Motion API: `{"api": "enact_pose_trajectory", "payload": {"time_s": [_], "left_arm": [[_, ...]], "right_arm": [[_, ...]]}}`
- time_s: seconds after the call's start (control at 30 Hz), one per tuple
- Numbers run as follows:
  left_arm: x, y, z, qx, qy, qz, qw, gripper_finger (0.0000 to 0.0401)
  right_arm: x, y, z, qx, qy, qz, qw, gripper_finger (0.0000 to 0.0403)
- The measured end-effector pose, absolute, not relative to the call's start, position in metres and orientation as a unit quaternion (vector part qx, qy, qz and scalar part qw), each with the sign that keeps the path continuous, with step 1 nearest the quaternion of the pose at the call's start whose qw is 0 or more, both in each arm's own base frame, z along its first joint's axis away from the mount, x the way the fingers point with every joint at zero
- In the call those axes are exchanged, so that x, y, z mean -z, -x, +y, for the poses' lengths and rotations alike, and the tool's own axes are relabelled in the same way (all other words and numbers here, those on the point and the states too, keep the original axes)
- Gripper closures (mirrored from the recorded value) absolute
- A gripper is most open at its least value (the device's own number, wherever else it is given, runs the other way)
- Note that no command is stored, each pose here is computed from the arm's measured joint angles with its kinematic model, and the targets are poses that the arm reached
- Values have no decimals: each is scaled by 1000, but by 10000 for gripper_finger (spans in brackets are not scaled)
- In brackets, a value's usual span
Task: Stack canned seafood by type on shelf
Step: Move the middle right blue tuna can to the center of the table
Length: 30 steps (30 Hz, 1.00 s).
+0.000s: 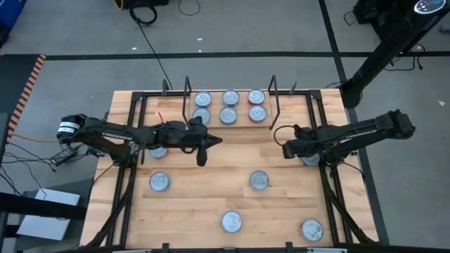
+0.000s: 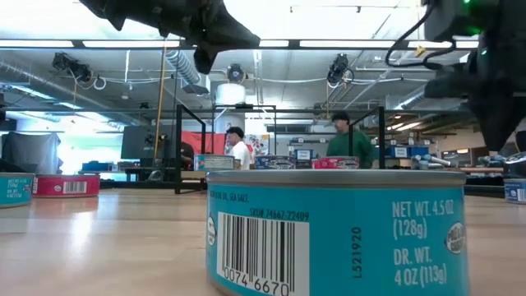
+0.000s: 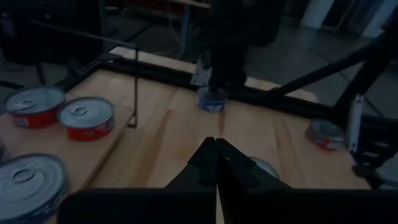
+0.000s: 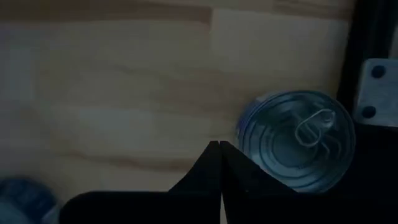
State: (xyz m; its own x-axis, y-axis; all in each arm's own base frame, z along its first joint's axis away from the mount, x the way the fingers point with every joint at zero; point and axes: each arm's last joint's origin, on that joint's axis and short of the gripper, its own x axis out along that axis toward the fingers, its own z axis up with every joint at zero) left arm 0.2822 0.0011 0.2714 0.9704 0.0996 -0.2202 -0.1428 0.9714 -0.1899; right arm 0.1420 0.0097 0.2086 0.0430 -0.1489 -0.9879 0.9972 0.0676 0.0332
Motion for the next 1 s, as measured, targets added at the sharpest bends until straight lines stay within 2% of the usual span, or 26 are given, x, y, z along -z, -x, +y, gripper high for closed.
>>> {"api": "enact_pose_trajectory", "payload": {"time_s": [0.33,0.5,1.0], "left_arm": [[-273,-282,2,-69,124,95,985,399],[-273,-282,2,-69,125,96,985,399],[-271,-282,2,-78,124,105,984,398]], "right_arm": [[-163,-169,10,603,-363,527,476,398],[-149,-175,14,624,-321,543,461,398],[-160,-170,18,639,-313,557,428,398]]}}
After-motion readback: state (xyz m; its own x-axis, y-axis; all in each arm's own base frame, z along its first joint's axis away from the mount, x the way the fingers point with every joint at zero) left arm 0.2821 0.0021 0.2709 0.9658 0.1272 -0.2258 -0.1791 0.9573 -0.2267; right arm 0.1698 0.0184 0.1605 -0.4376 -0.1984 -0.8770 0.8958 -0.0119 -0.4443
